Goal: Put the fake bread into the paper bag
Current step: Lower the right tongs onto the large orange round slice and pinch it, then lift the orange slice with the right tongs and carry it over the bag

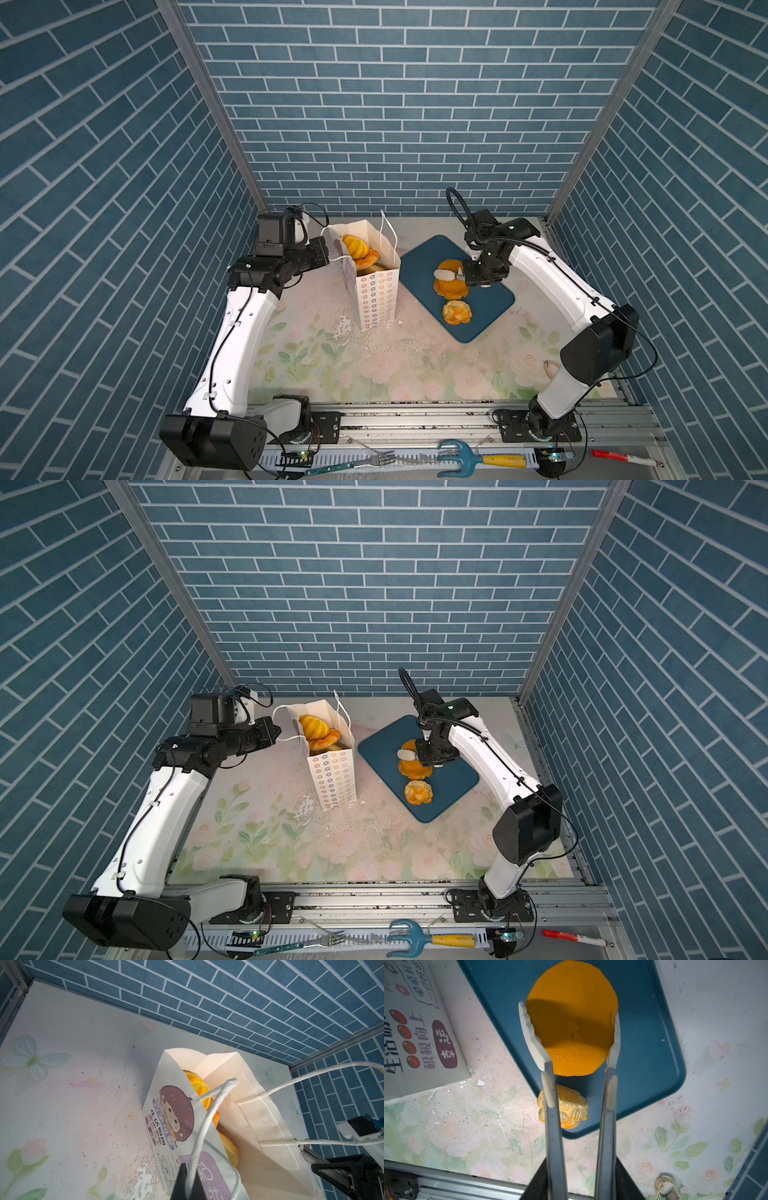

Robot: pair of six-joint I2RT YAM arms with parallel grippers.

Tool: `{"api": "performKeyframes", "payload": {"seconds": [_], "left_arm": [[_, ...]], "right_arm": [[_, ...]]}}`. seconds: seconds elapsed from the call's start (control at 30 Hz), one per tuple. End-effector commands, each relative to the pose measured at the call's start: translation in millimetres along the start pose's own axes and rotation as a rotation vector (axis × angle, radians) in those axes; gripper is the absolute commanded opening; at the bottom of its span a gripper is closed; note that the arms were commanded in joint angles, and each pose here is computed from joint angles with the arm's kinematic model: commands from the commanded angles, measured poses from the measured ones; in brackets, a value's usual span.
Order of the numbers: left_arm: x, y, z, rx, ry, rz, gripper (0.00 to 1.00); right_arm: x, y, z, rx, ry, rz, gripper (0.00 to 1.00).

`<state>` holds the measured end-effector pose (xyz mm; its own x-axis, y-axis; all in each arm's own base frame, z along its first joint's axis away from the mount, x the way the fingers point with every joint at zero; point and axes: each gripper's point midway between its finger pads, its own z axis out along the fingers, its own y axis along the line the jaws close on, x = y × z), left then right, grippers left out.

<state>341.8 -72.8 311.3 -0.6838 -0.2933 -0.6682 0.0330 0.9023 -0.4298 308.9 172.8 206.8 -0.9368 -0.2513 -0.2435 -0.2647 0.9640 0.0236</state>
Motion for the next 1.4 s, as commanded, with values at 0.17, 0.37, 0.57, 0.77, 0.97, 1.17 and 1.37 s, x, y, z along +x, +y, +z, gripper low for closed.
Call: {"api": "performKeyframes", "payload": {"seconds": [0.17,0.37,0.57,0.77,0.97,1.17,1.37], "left_arm": [[3.9,-3.1,-3.7,0.011,-0.002,0.000,0.00],[2.1,-5.0,-6.8,0.016,-0.012,0.000,0.00],[1.6,-6.7,-8.0,0.025,-0.016,-0.002,0.00],[1.8,-9.4,-8.5,0.036,-0.020,-0.002,0.00],[1.6,-10.3,-8.7,0.039,-0.021,-0.001,0.00],[1.5,-10.5,-8.8,0.040,-0.024,-0.001,0.00],[4.0,-10.1,-11.2,0.041,-0.026,-0.004,0.00]], "right_arm": [[-17.5,-7.1,-60.4,0.001,-0.211,0.029,0.29],[-20.8,-9.5,-96.4,-0.016,-0.323,0.022,0.28],[-28.6,1.6,-149.8,-0.076,-0.506,-0.043,0.28],[-40.9,20.0,-199.9,-0.118,-0.689,-0.105,0.28],[-57.5,43.8,-242.3,-0.211,-0.884,-0.160,0.29],[-62.4,90.6,-282.3,-0.348,-1.008,-0.347,0.31],[-59.4,132.5,-293.3,-0.422,-1.027,-0.490,0.31]]}}
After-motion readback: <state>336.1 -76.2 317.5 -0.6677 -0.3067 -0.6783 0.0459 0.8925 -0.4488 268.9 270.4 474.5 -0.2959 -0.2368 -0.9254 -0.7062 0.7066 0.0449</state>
